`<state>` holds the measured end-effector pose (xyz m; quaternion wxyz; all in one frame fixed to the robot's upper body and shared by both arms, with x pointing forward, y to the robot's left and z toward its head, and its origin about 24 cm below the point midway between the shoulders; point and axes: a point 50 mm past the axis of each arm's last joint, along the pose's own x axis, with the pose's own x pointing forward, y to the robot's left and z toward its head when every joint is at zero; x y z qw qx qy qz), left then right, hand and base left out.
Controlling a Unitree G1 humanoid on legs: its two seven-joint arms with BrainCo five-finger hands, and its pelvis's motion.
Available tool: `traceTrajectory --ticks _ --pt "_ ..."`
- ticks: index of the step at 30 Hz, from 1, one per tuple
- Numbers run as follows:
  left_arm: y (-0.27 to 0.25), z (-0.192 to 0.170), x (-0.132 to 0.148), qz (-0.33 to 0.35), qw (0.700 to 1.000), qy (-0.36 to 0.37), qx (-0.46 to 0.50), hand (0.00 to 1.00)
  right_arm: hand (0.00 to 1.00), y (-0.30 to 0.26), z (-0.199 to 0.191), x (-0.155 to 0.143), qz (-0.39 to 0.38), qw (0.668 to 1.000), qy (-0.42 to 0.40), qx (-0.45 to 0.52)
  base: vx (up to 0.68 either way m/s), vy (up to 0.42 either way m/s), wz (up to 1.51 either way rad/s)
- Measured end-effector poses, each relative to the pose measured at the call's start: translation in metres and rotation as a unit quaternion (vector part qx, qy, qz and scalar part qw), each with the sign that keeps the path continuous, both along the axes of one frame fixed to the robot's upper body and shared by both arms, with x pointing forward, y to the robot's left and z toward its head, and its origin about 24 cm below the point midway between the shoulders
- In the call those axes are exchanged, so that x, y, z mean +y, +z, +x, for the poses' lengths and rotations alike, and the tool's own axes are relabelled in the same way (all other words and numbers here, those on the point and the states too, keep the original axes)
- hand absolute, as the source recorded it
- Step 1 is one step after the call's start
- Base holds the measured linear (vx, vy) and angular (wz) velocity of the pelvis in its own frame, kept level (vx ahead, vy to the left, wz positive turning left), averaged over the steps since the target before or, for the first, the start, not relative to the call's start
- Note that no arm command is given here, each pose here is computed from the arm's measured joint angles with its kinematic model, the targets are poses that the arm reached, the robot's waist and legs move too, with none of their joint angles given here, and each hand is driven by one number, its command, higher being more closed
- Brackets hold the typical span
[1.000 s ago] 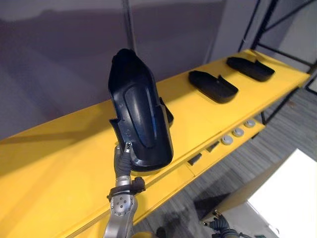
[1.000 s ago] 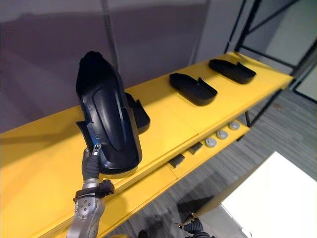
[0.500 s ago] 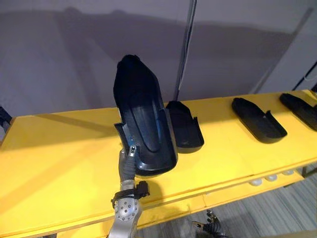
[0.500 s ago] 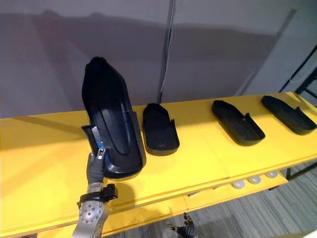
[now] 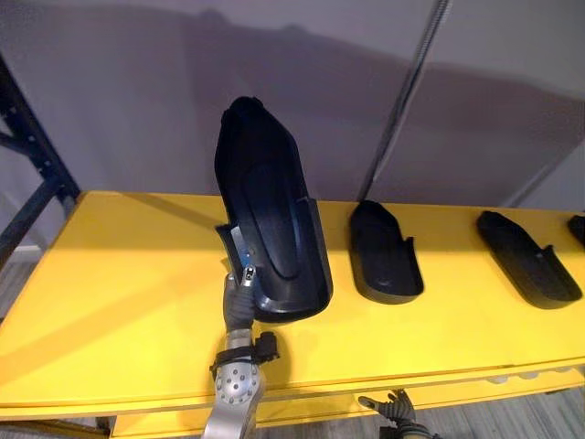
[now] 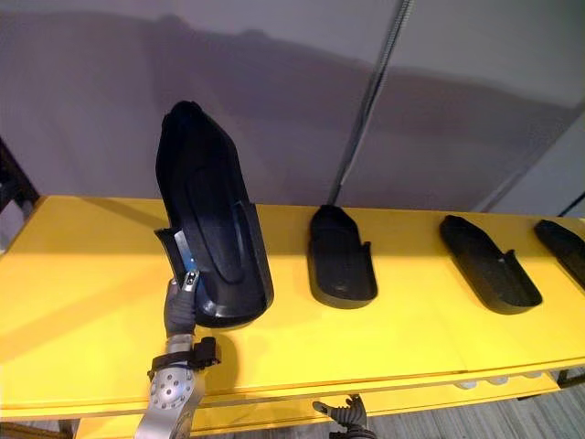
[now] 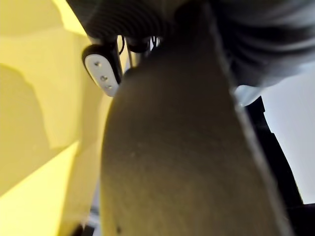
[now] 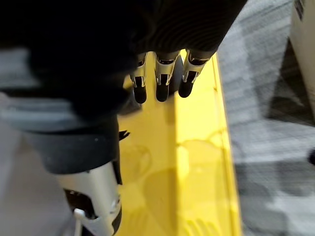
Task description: Walk over and take plastic housings, then place them on the shelf
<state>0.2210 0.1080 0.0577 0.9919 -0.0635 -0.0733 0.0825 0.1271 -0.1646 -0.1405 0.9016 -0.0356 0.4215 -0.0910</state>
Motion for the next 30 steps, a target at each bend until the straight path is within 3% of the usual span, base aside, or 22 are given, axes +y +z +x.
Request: traceTrajectory --ticks 8,20,30 --pt "0.004 -0.001 -0.017 0.003 0.999 -0.041 -0.01 1.0 0.0 -0.002 -0.002 0.014 0.016 1.0 0.012 0.007 -0.13 0.159 -0.2" --pt "0.011 -0.001 -0.017 0.01 0.999 -0.043 -0.026 1.0 0.0 -0.001 -0.005 0.014 0.012 1.0 0.02 0.008 -0.05 -0.068 0.08" --pt "0.008 0.007 0.023 0.05 0.998 0.032 -0.007 1.0 0.0 -0.006 -0.019 0.013 0.017 0.999 0.016 0.029 0.07 0.026 -0.13"
